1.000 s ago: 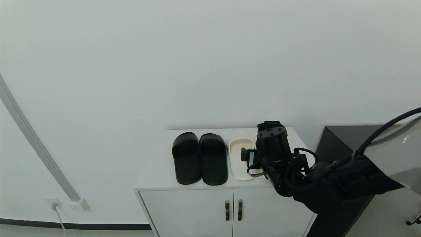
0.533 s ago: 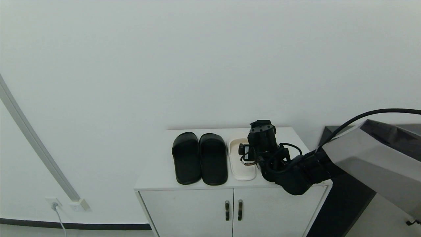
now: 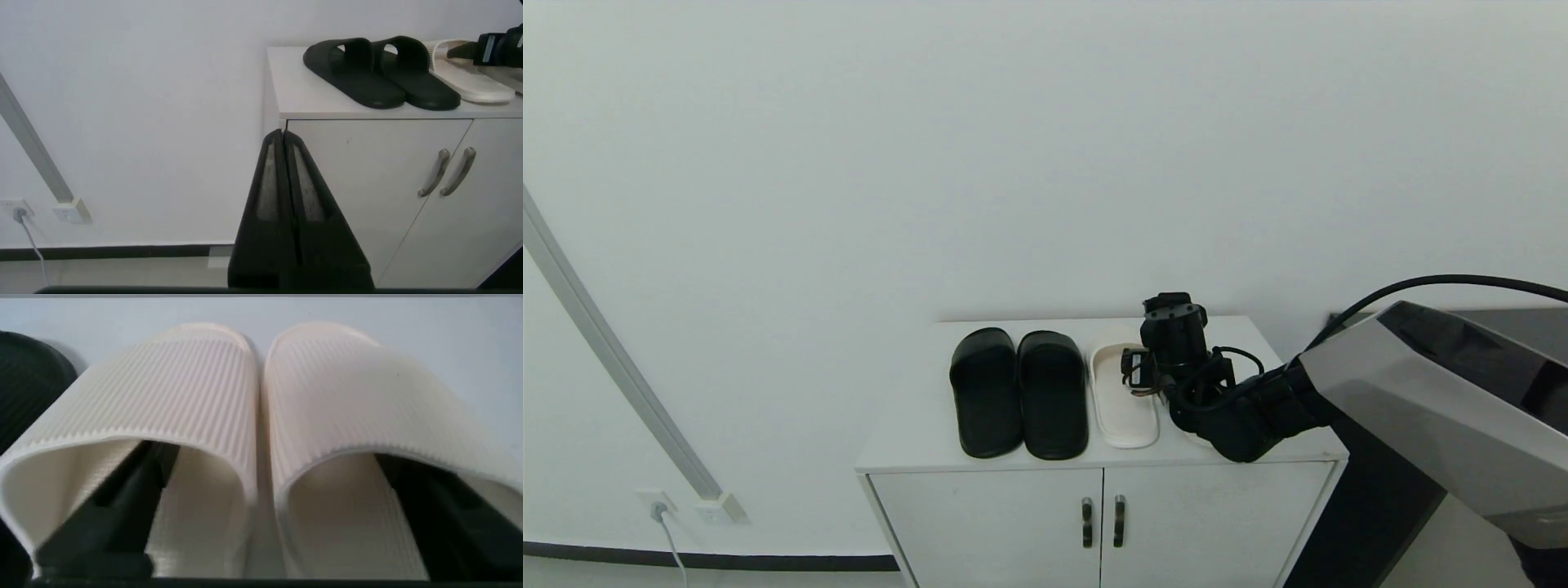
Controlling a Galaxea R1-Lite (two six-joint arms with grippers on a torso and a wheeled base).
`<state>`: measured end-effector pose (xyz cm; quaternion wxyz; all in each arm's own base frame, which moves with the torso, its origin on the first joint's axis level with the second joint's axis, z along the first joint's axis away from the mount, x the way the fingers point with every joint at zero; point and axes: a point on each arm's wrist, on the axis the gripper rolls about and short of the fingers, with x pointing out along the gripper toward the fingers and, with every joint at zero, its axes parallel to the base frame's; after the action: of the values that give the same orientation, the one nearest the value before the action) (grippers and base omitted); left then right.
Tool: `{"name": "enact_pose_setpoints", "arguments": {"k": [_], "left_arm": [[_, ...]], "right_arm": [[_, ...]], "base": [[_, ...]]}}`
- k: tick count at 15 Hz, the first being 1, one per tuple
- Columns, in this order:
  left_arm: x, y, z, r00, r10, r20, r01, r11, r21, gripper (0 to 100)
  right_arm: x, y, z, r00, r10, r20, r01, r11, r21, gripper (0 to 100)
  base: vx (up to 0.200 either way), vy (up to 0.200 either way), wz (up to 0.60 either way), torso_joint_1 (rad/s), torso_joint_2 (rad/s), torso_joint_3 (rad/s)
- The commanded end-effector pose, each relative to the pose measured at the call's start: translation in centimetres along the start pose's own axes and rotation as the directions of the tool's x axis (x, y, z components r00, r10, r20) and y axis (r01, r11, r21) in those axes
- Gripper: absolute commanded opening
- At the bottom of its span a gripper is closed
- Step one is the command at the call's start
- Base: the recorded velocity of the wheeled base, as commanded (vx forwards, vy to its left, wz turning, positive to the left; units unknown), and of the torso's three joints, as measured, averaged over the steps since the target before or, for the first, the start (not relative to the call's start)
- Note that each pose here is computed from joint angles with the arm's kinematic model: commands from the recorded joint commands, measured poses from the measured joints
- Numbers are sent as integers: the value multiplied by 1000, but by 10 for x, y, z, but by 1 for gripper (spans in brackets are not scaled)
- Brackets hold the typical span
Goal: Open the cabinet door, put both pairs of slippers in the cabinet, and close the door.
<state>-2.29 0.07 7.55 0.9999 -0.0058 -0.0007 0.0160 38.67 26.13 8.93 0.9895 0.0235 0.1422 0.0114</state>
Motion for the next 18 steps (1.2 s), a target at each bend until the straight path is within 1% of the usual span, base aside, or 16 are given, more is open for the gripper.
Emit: {"name": "enact_pose_setpoints", "arguments": {"k": [1, 5, 8, 10, 12, 13, 15, 17, 18], "left_arm": [[0, 0, 0, 1000, -1, -1, 1, 1000, -1, 0], [0, 0, 0, 1000, -1, -1, 1, 1000, -1, 0], [0, 0, 0, 1000, 2, -1, -2, 1000, -4, 0], [0, 0, 0, 1000, 2, -1, -2, 1000, -4, 0], [0, 0, 0, 1000, 2, -1, -2, 1000, -4, 0], [0, 0, 0, 1000, 2, -1, -2, 1000, -4, 0], [0, 0, 0, 1000, 2, -1, -2, 1000, -2, 0], [0, 0, 0, 1000, 0, 0, 0, 1000, -4, 0], [0, 0, 0, 1000, 2, 0, -2, 1000, -4, 0]], "right_arm": [[0, 0, 2, 1000, 1, 6, -1, 1000, 4, 0], [-3, 1, 5, 1000, 9, 9, -9, 1000, 6, 0], [-15, -1, 17, 1000, 19, 24, -19, 1000, 15, 0], [-41, -6, 32, 997, 73, 31, -73, 997, 10, 0], [-76, -20, 48, 985, 170, 31, -169, 985, -16, 0], [-86, -26, 52, 979, 199, 33, -199, 980, -26, 0], [-133, -50, 60, 937, 348, 25, -346, 936, -68, 0], [-170, -69, 58, 878, 479, -10, -479, 874, -81, 0], [-194, -80, 53, 831, 555, -34, -556, 827, -83, 0]], "base": [[0, 0, 0, 0, 0, 0], [0, 0, 0, 0, 0, 0], [0, 0, 0, 0, 0, 0], [0, 0, 0, 0, 0, 0], [0, 0, 0, 0, 0, 0], [0, 0, 0, 0, 0, 0], [0, 0, 0, 0, 0, 0], [0, 0, 0, 0, 0, 0], [0, 0, 0, 0, 0, 0]]}}
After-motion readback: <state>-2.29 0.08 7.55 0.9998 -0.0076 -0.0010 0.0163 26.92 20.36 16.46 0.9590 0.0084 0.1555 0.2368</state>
